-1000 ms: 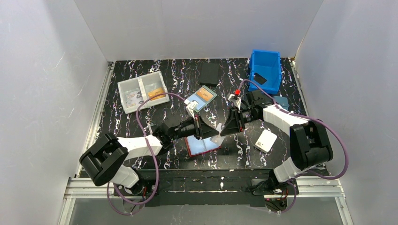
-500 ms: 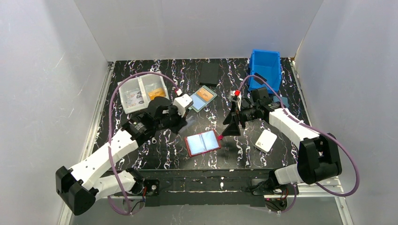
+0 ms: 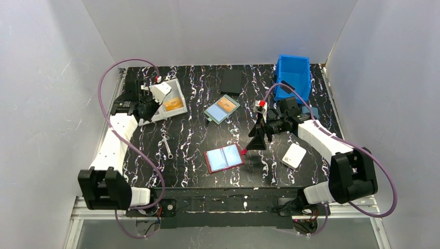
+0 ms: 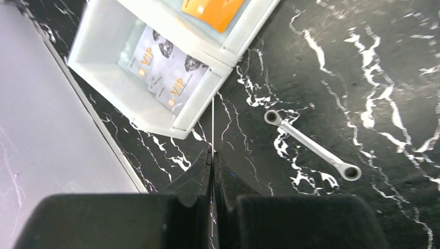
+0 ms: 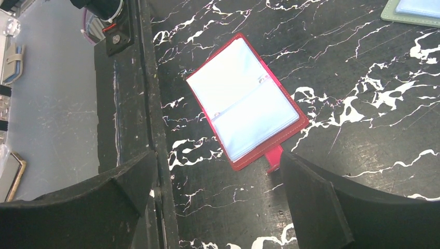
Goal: Take the credit cards out of the card holder
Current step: Place the credit card in the storage box.
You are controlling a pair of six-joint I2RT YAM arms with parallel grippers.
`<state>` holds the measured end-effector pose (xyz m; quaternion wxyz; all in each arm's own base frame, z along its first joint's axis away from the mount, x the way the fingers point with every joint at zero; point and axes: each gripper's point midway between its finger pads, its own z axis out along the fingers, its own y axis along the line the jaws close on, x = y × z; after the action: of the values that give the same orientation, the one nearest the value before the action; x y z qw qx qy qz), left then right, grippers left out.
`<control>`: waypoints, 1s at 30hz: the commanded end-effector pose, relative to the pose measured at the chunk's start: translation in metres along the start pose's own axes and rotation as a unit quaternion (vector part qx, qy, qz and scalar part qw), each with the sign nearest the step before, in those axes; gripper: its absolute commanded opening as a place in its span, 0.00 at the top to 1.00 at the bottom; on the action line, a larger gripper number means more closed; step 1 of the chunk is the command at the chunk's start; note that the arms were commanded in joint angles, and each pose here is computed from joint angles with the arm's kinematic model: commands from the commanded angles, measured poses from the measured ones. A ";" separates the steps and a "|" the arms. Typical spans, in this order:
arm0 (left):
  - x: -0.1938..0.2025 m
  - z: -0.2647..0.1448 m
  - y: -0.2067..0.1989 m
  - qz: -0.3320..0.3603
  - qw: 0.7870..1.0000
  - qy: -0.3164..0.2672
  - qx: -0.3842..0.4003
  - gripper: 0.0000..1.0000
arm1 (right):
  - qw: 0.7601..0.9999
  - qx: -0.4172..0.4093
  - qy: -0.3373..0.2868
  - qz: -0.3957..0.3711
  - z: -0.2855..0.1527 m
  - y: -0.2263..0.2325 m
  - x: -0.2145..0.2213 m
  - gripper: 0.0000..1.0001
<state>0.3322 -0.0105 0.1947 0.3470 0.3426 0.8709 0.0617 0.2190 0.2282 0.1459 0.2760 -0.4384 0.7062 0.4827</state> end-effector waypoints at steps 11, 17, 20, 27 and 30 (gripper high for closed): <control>0.022 0.069 0.064 0.017 1.000 -0.012 0.019 1.00 | 0.999 -0.018 -0.033 -0.010 -0.012 0.006 -0.012 0.02; 0.019 0.091 0.060 0.026 0.996 -0.048 0.077 1.00 | 0.998 -0.027 -0.051 -0.005 -0.018 0.008 -0.016 0.02; 0.014 0.097 0.064 0.039 0.994 -0.052 0.084 1.00 | 0.998 -0.028 -0.057 0.001 -0.021 0.007 -0.016 0.02; 0.009 0.104 0.073 0.052 0.991 -0.065 0.105 1.00 | 0.997 -0.039 -0.065 0.005 -0.022 0.010 -0.017 0.02; 0.012 0.110 0.071 0.044 0.989 -0.068 0.123 1.00 | 0.997 -0.042 -0.066 0.007 -0.022 0.010 -0.017 0.02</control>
<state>0.4331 0.0420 0.1235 0.3448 0.4109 0.8437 -0.0211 0.2241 0.2149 0.1628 0.2912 -0.4070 0.6862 0.5279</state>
